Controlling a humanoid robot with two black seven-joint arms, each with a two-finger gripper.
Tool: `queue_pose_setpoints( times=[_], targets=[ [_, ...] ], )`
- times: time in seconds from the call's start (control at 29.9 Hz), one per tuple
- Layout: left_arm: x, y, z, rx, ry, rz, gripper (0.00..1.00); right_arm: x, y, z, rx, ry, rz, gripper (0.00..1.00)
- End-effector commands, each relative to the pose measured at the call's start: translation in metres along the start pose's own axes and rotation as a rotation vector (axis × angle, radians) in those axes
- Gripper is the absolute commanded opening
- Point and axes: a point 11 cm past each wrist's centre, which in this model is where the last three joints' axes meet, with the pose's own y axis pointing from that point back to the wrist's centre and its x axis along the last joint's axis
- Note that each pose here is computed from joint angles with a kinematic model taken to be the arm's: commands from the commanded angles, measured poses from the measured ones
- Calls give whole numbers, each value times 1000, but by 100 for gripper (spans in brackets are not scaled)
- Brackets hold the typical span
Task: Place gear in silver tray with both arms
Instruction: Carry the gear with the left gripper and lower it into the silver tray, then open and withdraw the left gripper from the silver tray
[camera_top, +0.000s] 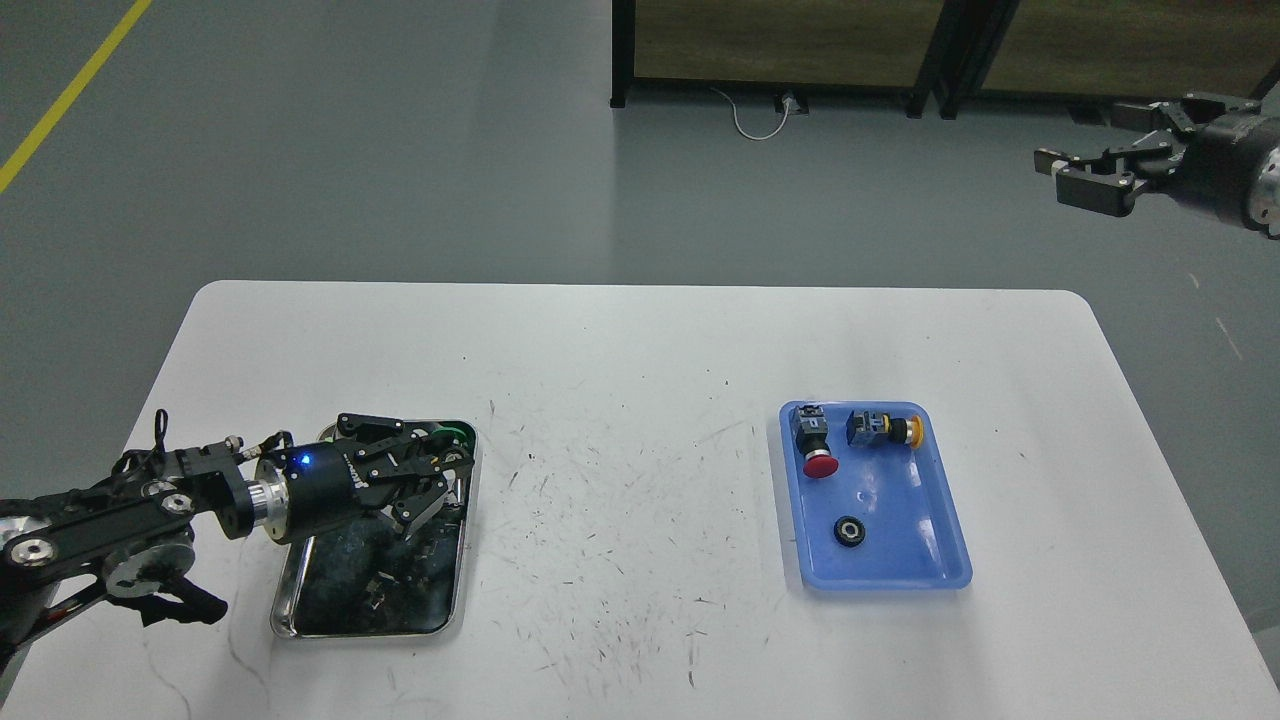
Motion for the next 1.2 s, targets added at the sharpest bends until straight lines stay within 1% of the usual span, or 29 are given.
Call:
queue_pose_setpoints(
  times=[0.0,0.13,0.27,0.5,0.64,0.74,0.94,1.1,1.17],
  targets=[
    [2,28,-22,46,16,21,28,-7,-7,-1,1,3,-17,93],
    [-1,46,-48,99,30,40,28,-16,-15,1,-10,20,-38,93],
    [-13,49,-73,141,41,53,28,-24,-23,3,-19,30,-53,93],
    [-27,37,-81,142,56,61,28,-33,-32,8,-30,28,-69,93],
    [-27,34,-82,142,55,66,29,-36,-36,10,-40,42,-74,93],
    [-29,31,-84,144,58,67,35,-38,-37,11,-42,42,-77,93],
    [-31,31,-89,154,61,88,55,-38,-37,9,-39,42,-79,93],
    [-28,29,-85,140,69,111,69,-41,-37,9,-38,45,-95,94],
    [-22,29,-81,128,71,126,81,-45,-38,7,-37,49,-108,94]
  ],
)
